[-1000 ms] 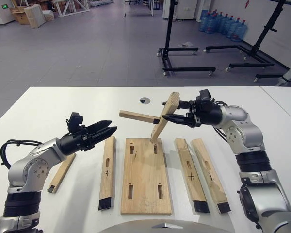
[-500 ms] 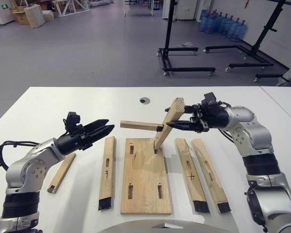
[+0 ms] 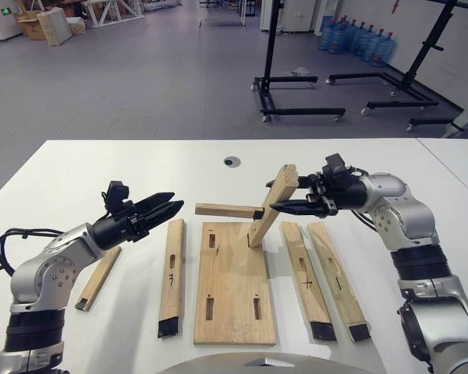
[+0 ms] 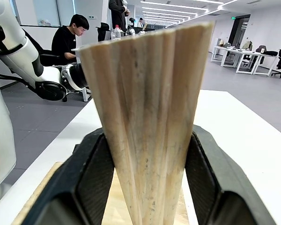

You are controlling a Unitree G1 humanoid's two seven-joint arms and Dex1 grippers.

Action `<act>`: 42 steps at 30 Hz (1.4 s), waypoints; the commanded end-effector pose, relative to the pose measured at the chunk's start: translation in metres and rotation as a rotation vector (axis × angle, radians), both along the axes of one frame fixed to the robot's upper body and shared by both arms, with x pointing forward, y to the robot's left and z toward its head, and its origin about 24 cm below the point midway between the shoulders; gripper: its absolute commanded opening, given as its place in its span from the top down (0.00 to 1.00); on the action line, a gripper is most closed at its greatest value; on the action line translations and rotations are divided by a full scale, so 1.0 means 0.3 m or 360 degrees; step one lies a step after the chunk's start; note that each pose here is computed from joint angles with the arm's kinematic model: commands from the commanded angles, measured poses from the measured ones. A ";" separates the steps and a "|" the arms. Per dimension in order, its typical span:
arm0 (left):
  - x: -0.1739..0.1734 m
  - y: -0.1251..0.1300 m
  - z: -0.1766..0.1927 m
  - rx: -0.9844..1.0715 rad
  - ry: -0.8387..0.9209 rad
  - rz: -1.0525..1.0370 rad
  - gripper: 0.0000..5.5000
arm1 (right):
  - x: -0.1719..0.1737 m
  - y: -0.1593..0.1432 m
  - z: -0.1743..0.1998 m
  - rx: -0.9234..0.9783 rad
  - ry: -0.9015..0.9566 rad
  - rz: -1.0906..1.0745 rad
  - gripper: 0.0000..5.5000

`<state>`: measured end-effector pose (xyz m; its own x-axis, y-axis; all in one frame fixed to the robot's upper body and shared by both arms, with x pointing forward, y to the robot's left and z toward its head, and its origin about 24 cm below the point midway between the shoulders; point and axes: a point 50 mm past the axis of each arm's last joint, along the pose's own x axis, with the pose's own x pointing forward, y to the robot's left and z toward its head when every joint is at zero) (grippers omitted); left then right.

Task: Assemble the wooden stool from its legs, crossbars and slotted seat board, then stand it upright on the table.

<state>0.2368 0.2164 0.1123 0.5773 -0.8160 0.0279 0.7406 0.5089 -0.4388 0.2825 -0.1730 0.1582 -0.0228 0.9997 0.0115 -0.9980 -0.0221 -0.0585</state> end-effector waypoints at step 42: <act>-0.038 -0.024 -0.093 -0.0053 0.0034 0.0193 0.43 | 0.036 -0.015 0.073 0.0157 0.0102 -0.0377 0.23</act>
<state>0.2245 0.2102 0.0841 0.6687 -0.7425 0.0394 0.6646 0.5732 -0.4793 0.2889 -0.1824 0.1817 0.2246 0.9667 0.1230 -0.9743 0.2249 0.0116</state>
